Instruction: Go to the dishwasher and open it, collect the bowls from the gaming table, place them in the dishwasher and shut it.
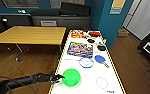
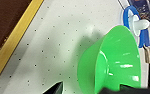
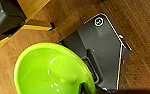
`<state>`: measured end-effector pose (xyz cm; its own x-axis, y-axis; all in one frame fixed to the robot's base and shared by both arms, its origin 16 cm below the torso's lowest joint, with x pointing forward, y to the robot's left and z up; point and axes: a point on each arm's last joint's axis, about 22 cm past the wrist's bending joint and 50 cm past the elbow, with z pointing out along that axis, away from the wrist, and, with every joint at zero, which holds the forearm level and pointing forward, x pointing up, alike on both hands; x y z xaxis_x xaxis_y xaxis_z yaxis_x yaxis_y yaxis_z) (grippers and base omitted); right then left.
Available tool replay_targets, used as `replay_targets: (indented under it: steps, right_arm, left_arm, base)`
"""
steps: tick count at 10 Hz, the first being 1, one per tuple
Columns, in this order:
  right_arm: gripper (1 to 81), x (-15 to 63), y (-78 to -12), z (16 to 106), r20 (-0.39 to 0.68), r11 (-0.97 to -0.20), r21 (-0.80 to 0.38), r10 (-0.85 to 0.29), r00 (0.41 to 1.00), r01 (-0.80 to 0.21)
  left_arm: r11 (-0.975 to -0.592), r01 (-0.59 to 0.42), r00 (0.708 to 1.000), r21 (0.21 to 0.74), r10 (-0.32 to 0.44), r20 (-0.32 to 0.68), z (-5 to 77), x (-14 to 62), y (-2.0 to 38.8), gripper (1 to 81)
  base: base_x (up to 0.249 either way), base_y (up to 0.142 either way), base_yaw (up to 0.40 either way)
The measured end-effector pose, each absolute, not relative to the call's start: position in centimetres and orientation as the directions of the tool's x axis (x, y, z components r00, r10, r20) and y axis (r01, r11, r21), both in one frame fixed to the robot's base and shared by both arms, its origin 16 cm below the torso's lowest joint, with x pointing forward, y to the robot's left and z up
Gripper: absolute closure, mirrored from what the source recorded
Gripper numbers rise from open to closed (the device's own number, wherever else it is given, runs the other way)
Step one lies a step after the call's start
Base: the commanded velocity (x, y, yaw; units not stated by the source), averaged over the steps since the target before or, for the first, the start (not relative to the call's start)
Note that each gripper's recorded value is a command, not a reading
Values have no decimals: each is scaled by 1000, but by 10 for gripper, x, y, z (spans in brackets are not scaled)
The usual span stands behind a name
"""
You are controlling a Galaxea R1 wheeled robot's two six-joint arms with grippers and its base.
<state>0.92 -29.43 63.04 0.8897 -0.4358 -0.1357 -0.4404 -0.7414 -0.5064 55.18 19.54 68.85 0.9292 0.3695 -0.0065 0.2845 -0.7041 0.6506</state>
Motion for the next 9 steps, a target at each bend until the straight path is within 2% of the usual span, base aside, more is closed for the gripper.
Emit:
replay_targets:
  steps: [6,7,9]
  right_arm:
    - [811,7,-296,621,-131,-750,-496,-434,891,-438]
    - [811,6,-296,621,-132,-750,-496,-433,891,-438]
    - [811,7,-296,620,-131,-750,-496,-433,892,-437]
  left_arm:
    - [-736,316,930,598,366,-40,673,568,175,10]
    - [-736,329,928,592,369,-57,669,568,165,811]
    - [-769,278,949,576,314,-38,661,564,149,811]
  base:
    - [0,0,0]
    - [0,0,0]
    - [0,0,0]
